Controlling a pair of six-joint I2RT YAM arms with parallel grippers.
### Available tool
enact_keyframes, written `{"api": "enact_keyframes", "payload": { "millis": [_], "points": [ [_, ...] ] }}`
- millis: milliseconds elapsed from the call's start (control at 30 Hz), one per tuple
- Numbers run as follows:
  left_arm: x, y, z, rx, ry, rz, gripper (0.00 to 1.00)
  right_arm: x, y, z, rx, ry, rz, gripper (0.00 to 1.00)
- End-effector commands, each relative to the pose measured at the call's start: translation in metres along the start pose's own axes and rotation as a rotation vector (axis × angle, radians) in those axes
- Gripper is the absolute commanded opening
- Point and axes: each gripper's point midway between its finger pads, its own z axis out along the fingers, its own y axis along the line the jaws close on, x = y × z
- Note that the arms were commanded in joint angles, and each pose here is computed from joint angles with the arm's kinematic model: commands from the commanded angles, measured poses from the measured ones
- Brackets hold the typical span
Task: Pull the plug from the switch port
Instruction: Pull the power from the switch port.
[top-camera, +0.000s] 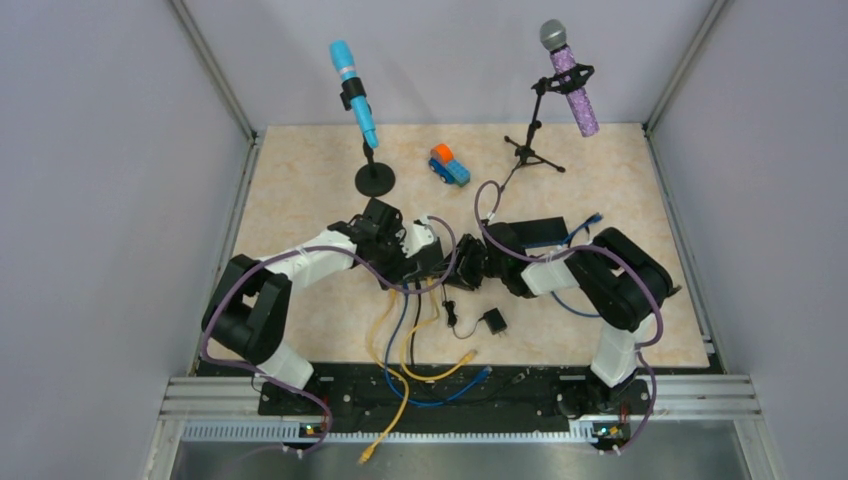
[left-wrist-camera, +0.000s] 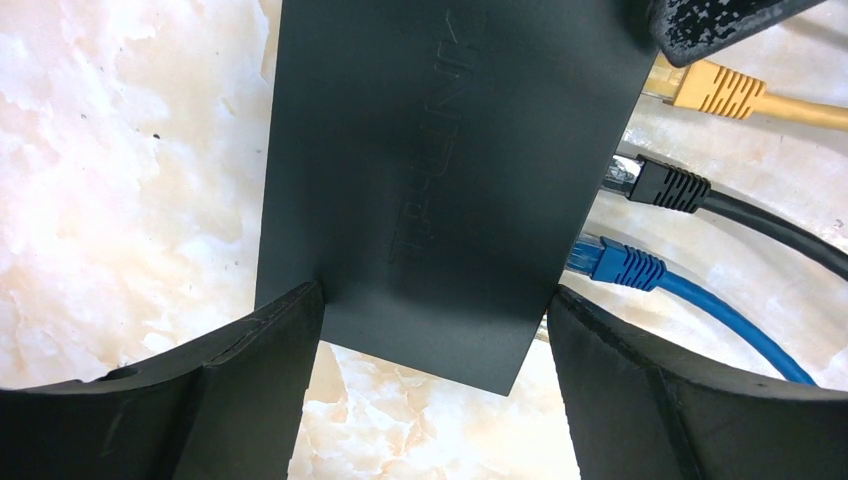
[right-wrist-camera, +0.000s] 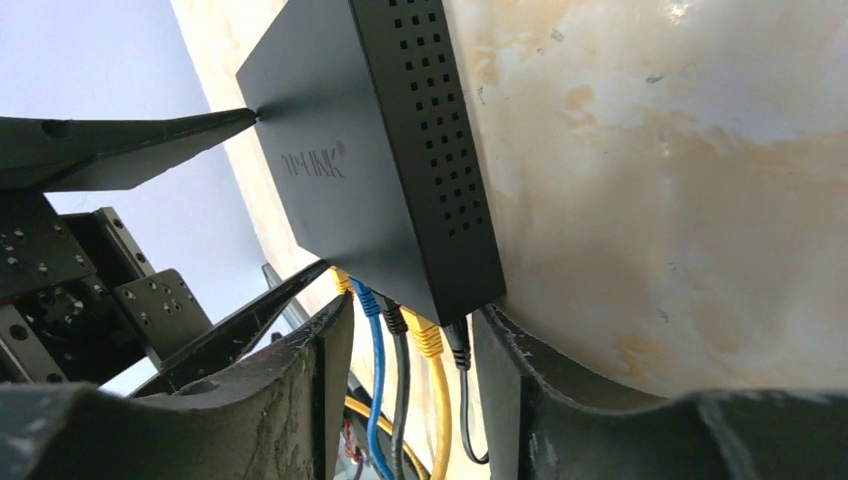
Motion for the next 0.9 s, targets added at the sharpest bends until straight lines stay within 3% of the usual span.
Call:
{"api": "enact_keyframes", "payload": {
  "millis": [0,433,867],
  "points": [
    [0.02,-0.011,0.001,0.05,0.07,-0.008,0.87,-0.009,-0.003,0.003,0.008,-0.034,-0.028,0.45],
    [-0.006,-0.008,0.007,0.076,-0.016,-0.019,0.87,-0.004,-0.008,0.002,0.003,-0.021,-0.025,0.44],
    [0.023,-0.024,0.014,0.114,0.085,-0.027,0.79,-0.002,-0.008,0.004,-0.023,-0.026,-0.011,0.37]
  ]
}}
